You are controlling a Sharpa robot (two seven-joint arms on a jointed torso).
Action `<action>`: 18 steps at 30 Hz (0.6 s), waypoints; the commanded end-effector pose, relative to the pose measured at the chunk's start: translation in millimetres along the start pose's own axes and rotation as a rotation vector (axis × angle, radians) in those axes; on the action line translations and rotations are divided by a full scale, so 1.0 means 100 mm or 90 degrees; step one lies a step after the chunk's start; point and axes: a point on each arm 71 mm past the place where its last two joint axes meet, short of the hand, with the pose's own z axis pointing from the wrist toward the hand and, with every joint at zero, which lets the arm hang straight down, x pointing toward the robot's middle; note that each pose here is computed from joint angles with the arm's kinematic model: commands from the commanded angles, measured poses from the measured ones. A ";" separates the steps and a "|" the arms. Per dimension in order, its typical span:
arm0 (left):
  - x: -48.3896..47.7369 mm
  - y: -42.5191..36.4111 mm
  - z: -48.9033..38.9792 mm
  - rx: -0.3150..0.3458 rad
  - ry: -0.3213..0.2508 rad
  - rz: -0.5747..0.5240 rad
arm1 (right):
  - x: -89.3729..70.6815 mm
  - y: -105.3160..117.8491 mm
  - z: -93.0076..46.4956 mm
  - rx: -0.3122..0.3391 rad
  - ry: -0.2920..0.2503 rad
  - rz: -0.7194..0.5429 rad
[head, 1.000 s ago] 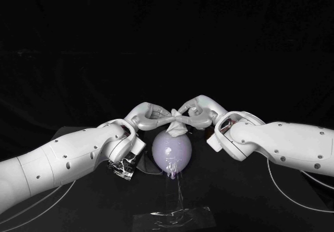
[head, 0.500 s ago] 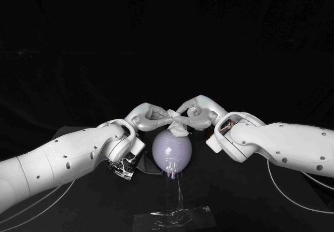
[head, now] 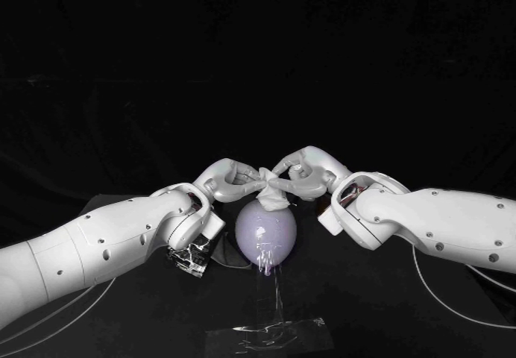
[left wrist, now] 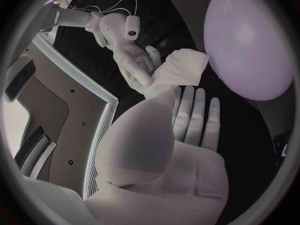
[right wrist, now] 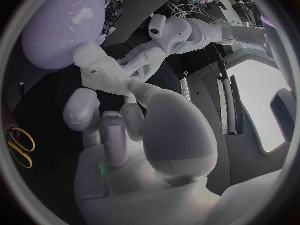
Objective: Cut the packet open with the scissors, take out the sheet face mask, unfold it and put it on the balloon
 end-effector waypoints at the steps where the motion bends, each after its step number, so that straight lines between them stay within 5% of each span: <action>1: 0.000 -0.037 0.006 0.021 -0.007 -0.017 | 0.00 0.00 0.01 -0.004 0.004 -0.002; 18: -0.121 0.023 -0.088 0.025 -0.011 -0.050 | -0.06 -0.09 0.03 0.020 0.014 -0.010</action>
